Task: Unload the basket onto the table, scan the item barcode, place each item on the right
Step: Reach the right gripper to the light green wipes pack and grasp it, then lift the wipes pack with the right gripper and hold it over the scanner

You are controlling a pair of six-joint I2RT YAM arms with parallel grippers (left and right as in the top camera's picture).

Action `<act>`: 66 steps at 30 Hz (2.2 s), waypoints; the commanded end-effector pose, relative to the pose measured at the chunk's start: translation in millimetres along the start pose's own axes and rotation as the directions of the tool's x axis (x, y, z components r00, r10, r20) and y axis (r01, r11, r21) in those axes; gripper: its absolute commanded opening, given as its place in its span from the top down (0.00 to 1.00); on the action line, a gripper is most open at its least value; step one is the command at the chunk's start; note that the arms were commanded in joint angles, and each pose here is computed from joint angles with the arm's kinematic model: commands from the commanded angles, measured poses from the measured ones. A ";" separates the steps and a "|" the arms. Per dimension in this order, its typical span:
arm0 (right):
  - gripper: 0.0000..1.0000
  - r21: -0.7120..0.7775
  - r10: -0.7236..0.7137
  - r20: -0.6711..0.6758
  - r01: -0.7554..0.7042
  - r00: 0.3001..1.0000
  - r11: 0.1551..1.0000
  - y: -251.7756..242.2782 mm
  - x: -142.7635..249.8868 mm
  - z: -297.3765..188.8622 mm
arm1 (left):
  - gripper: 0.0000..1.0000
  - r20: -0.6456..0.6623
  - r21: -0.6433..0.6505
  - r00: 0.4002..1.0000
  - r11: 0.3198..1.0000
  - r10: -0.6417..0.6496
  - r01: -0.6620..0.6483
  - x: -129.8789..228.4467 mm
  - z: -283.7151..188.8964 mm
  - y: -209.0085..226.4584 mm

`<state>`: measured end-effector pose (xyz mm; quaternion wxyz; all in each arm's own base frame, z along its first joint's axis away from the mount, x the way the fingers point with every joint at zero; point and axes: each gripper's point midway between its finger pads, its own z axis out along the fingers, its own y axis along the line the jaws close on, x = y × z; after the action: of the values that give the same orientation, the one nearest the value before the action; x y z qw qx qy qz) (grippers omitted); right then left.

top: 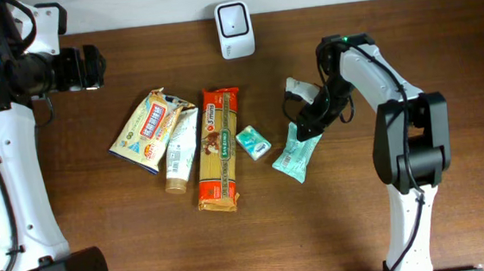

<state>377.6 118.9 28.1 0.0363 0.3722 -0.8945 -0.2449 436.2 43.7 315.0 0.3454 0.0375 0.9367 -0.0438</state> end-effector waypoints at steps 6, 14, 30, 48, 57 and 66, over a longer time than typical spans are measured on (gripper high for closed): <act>0.96 -0.037 0.177 0.009 -0.176 0.984 0.984 -2.2 4.9 18.7 | 0.01 0.014 0.003 1.000 1.000 0.016 -0.017 -3.0 -4.2 -0.2; 0.96 0.091 0.888 0.303 -0.938 0.346 0.335 -53.5 51.7 -85.5 | 0.01 0.014 0.003 1.000 1.000 0.017 -0.017 -3.0 -4.2 -0.2; 0.34 0.059 0.601 0.312 -0.647 0.736 0.761 -11.0 36.1 -91.7 | 0.01 0.014 0.003 1.000 1.000 0.017 -0.017 -3.0 -4.2 -0.2; 0.96 -0.340 0.507 0.206 -0.424 0.837 0.839 -25.8 41.4 1.0 | 0.01 0.014 0.003 1.000 1.000 0.017 -0.017 -3.0 -4.2 -0.2; 0.96 0.280 0.376 0.525 -0.572 0.764 0.771 3.7 4.9 -170.7 | 0.01 0.014 0.003 1.000 1.000 0.016 -0.017 -3.0 -4.2 -0.2; 0.96 0.811 -0.421 0.570 -0.567 0.706 0.146 26.1 -150.3 -289.7 | 0.01 0.014 0.003 1.000 1.000 0.017 -0.017 -3.0 -4.2 -0.2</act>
<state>521.6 123.9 294.6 -0.5237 0.0972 -0.8272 0.1792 436.4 43.8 315.3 0.3461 0.0376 0.9365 -0.0435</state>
